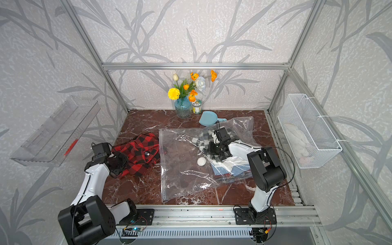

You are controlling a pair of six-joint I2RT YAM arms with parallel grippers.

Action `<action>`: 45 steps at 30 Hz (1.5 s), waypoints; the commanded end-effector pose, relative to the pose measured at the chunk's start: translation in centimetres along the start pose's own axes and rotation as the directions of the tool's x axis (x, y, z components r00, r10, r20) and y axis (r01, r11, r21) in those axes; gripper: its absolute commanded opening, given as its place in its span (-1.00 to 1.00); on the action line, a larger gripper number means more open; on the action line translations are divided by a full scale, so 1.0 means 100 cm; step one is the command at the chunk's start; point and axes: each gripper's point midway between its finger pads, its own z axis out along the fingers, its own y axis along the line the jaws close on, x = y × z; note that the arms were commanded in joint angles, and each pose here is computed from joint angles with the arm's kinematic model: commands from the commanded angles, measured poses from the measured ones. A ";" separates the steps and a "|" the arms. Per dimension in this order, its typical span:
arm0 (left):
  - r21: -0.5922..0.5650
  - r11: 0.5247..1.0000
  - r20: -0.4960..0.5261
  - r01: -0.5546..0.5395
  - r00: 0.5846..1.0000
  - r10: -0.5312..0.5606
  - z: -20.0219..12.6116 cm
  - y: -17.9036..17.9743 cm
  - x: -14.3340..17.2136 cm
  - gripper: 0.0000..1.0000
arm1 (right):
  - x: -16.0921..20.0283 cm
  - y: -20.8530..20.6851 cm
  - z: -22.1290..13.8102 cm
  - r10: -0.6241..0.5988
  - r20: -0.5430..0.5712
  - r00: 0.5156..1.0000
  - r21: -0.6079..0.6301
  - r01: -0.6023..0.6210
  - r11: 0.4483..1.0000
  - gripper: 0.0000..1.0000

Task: Take the shirt out of the vacuum bag
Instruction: Place the shirt at the center of the board.

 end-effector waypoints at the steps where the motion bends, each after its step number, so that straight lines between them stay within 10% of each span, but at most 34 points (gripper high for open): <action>1: 0.004 0.999 -0.022 -0.051 0.998 0.052 -0.018 -0.009 0.003 -0.68 | 0.016 -0.014 0.004 0.012 -0.072 0.997 0.061 -0.007 0.998 -0.66; 16: 0.062 0.983 0.034 -0.171 0.985 0.169 -0.052 -0.063 -0.042 -0.75 | 0.011 -0.013 0.002 -0.004 -0.083 0.997 0.083 0.011 0.996 -0.68; 26: 0.203 0.951 0.005 -0.234 0.971 0.238 -0.077 -0.108 -0.014 -0.76 | 0.012 -0.015 0.007 0.002 -0.091 0.996 0.087 0.006 0.996 -0.68; 45: 0.130 0.922 0.071 -0.366 0.930 0.359 -0.102 -0.133 -0.045 -0.77 | 0.008 -0.014 0.000 -0.003 -0.074 0.997 0.082 0.009 0.997 -0.69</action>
